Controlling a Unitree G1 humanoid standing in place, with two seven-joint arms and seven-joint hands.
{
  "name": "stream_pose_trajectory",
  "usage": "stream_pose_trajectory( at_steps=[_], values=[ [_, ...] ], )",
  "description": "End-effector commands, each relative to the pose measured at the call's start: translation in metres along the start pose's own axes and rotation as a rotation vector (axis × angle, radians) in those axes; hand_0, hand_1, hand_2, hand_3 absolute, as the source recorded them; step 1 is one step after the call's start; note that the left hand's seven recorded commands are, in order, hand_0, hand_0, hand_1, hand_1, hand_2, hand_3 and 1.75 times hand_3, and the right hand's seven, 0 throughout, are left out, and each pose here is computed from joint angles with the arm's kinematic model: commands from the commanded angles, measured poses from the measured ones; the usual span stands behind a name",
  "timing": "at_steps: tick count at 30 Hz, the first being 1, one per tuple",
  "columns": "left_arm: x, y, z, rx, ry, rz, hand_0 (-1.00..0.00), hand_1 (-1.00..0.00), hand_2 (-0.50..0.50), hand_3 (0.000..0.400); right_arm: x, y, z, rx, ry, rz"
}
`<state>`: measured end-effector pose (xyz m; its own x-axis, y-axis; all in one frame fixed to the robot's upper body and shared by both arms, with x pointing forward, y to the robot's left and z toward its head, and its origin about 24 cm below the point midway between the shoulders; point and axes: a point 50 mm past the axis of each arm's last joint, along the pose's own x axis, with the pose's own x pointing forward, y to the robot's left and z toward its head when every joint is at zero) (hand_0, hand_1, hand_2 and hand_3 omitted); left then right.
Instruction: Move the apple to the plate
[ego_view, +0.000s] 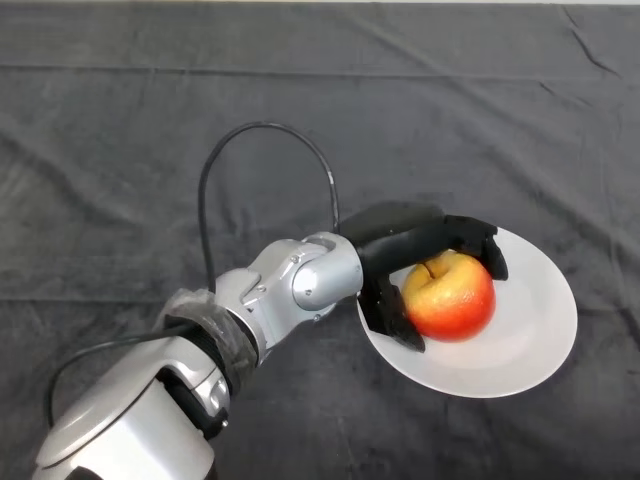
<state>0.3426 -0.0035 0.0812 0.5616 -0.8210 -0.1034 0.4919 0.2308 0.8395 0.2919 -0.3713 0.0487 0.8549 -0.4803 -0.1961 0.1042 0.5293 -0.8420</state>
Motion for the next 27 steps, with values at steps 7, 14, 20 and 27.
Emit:
stream_pose_trajectory(
  at_steps=[7,14,20,27],
  values=[
    [0.005,0.024,0.010,0.042,-0.027,0.024,0.00,0.00,0.00,0.000,-0.0166,0.0392,-0.0296,-0.055,0.093,0.129],
    [0.002,0.033,0.005,0.019,-0.007,0.067,0.00,0.00,0.00,0.000,-0.0166,0.0392,-0.0296,-0.055,0.093,0.129],
    [-0.002,0.046,0.000,-0.011,0.005,0.123,0.00,0.00,0.00,0.000,-0.0165,0.0392,-0.0296,-0.055,0.092,0.129],
    [-0.011,0.065,-0.008,-0.071,0.019,0.214,0.00,0.00,0.00,0.000,-0.0165,0.0392,-0.0296,-0.055,0.092,0.129]
  ],
)
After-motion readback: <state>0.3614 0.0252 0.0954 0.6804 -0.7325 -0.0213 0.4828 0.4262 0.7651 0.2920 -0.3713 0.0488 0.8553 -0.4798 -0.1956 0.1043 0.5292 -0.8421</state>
